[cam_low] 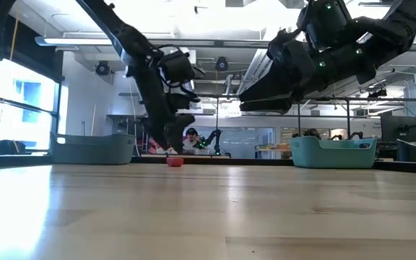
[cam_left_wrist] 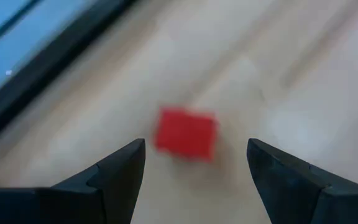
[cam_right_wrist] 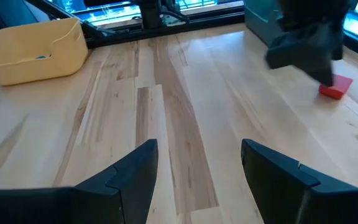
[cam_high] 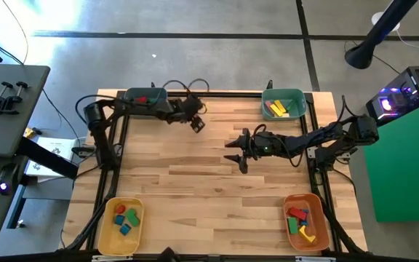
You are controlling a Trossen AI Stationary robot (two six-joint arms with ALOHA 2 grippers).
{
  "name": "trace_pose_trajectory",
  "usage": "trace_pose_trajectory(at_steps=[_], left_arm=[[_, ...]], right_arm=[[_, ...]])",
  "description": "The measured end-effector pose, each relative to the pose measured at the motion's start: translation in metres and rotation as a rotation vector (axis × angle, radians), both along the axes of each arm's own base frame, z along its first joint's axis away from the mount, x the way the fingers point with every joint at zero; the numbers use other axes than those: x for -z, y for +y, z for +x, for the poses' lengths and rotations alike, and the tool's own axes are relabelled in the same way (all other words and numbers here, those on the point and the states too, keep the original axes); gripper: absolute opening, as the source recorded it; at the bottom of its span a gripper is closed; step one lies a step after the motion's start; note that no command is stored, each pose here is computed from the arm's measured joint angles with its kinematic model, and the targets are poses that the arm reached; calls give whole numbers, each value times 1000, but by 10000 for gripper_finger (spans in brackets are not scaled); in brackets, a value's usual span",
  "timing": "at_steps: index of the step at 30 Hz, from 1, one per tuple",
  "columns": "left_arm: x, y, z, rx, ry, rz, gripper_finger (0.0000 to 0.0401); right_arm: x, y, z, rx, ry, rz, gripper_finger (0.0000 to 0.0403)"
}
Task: Sort blocks by size
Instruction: Put the red half-circle block into the yellow bin
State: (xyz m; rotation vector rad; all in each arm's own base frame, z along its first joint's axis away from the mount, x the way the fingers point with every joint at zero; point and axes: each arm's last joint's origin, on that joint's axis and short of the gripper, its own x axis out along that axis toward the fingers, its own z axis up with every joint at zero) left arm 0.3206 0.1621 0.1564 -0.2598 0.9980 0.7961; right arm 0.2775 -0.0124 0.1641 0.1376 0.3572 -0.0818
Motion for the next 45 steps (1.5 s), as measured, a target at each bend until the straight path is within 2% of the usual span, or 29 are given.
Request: trace_pose_trajectory(at_steps=[4, 8, 12, 18, 32, 36, 40, 42, 45], left_arm=[[2, 22, -3, -18, -70, -2, 266], [13, 37, -10, -21, -74, -69, 266], [31, 42, -13, -10, -52, -163, 266], [38, 40, -11, -13, -26, -179, 261], [35, 32, -7, 41, -26, -171, 136], [11, 8, -5, 98, -34, -178, 134], [-39, -31, -1, 219, -121, -118, 138], [-57, -59, -2, 326, -129, -138, 137], [-77, -112, -8, 545, -125, -224, 136]], right_arm=[[0, 0, 0, 15, 0, 7, 227], [0, -1, 0, 19, -1, 17, 227], [0, -1, 0, 19, -1, 18, 227], [0, -1, 0, 18, 0, 14, 227], [1, 0, 0, 17, 8, 14, 227], [1, 0, 0, 18, 9, 15, 227], [2, 0, -1, 19, 24, 18, 227], [3, 0, -1, 19, 27, 18, 227], [3, 0, -1, 17, 28, 12, 227]])
